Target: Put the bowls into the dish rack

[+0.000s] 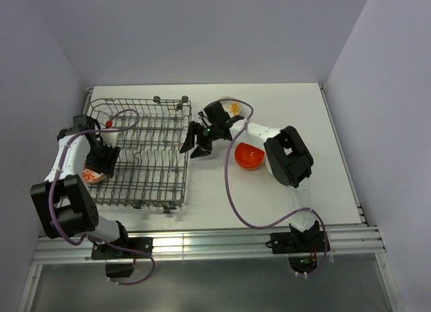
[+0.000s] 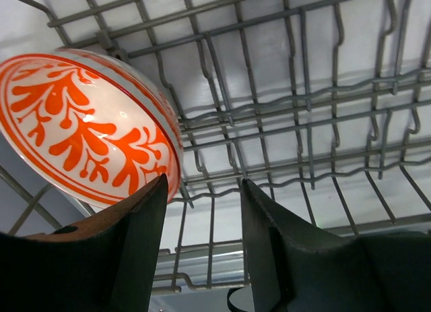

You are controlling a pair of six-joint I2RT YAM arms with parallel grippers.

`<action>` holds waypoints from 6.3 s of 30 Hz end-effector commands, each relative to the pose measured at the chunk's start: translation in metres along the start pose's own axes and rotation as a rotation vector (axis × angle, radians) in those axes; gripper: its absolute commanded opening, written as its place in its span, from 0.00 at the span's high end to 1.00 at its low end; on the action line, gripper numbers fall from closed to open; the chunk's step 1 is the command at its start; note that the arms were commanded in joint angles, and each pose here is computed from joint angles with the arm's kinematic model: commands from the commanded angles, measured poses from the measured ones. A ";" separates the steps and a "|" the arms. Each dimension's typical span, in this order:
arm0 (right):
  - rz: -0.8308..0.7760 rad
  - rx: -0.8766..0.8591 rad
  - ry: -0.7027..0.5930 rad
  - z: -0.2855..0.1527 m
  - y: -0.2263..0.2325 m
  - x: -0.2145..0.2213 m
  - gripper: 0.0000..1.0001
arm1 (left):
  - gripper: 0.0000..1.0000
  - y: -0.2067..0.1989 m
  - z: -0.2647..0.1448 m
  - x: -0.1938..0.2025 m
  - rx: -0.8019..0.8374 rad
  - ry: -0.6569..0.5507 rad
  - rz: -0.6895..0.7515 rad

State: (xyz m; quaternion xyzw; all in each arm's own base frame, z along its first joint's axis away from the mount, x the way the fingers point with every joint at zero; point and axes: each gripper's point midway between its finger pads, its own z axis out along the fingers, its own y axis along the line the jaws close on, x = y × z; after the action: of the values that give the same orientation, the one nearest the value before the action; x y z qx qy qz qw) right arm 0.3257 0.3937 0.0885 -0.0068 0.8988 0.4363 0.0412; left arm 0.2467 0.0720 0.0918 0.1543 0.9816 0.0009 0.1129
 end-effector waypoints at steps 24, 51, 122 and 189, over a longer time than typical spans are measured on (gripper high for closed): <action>-0.148 -0.044 -0.134 -0.112 0.040 -0.023 0.18 | 1.00 0.006 -0.023 -0.034 -0.061 -0.144 0.045; -0.594 -0.007 -0.352 -0.145 0.151 -0.057 0.32 | 1.00 -0.166 -0.110 -0.096 -0.530 -0.614 1.225; -0.637 -0.472 -0.207 -0.138 0.182 -0.039 1.00 | 0.01 -0.196 -0.277 -0.148 0.730 -0.968 -0.282; -0.559 -0.208 -0.232 -0.099 0.145 -0.043 0.23 | 1.00 -0.073 -0.156 -0.188 0.176 -0.900 -0.519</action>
State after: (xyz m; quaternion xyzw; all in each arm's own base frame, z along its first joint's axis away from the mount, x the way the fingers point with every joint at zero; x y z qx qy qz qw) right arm 0.3499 0.4201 0.2532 -0.2072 0.7986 0.5172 0.2278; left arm 0.3484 -0.0826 0.2587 -0.1390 0.8421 -0.2784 0.4404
